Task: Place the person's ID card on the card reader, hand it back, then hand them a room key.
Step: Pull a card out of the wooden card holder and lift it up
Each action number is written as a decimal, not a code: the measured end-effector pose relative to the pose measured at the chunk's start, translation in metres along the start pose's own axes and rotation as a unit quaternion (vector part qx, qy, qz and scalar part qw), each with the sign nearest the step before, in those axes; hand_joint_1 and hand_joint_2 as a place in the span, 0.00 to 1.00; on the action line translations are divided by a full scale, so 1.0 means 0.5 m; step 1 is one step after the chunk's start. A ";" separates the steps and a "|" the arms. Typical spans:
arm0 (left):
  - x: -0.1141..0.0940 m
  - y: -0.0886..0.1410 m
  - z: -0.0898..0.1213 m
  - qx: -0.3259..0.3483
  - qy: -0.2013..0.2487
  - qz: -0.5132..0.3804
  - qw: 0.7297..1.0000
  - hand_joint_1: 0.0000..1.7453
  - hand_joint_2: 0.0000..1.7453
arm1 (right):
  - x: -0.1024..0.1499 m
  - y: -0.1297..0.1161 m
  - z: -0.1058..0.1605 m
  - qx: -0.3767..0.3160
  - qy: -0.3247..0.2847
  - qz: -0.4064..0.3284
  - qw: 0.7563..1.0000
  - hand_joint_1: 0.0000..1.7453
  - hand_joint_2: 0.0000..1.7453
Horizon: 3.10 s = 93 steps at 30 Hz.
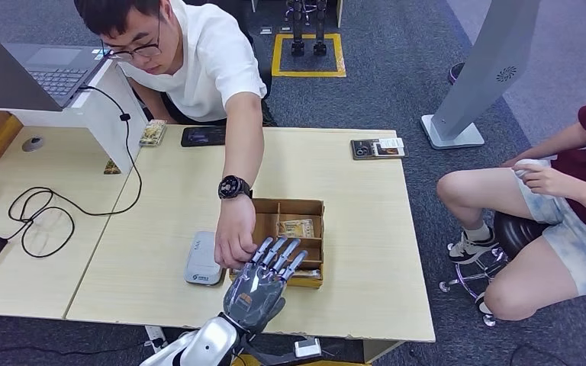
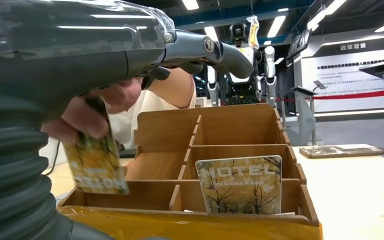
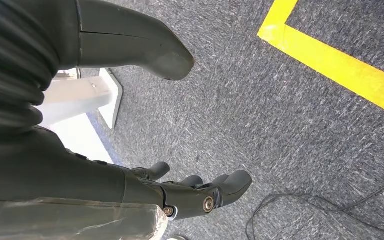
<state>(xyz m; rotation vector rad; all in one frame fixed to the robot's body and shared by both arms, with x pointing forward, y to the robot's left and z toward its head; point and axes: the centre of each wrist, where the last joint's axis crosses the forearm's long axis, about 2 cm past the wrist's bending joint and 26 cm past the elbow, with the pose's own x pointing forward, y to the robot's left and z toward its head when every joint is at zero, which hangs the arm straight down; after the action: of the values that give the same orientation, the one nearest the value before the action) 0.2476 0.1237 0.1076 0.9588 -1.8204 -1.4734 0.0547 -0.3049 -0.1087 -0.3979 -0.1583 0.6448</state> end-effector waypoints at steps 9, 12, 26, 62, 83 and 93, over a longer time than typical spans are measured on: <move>0.002 -0.002 -0.001 -0.001 -0.001 -0.003 1.000 0.00 1.00 | 0.001 0.000 0.000 0.002 0.000 0.001 1.000 0.00 1.00; 0.001 -0.003 -0.001 0.000 -0.003 -0.008 1.000 0.00 1.00 | 0.002 0.001 0.000 0.003 -0.001 0.003 1.000 0.00 1.00; 0.001 -0.004 0.000 0.000 -0.004 -0.012 1.000 0.00 1.00 | 0.004 0.001 0.000 0.003 -0.001 0.007 1.000 0.00 0.00; 0.013 -0.015 -0.015 -0.063 -0.012 -0.014 0.998 0.00 1.00 | 0.028 -0.004 0.001 0.008 -0.006 0.029 1.000 0.00 0.00; 0.048 -0.012 -0.033 -0.007 0.028 0.024 0.999 0.00 1.00 | 0.034 0.000 0.003 0.009 -0.004 0.022 1.000 0.00 0.00; 0.065 -0.007 -0.038 0.014 0.028 0.026 0.999 0.00 1.00 | 0.037 0.004 0.005 0.010 -0.004 0.024 1.000 0.00 0.00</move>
<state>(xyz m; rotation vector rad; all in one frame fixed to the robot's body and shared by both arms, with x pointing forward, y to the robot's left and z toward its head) 0.2456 0.0861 0.1085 0.9507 -1.8167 -1.3802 0.0674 -0.2914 -0.1071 -0.3817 -0.1508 0.6955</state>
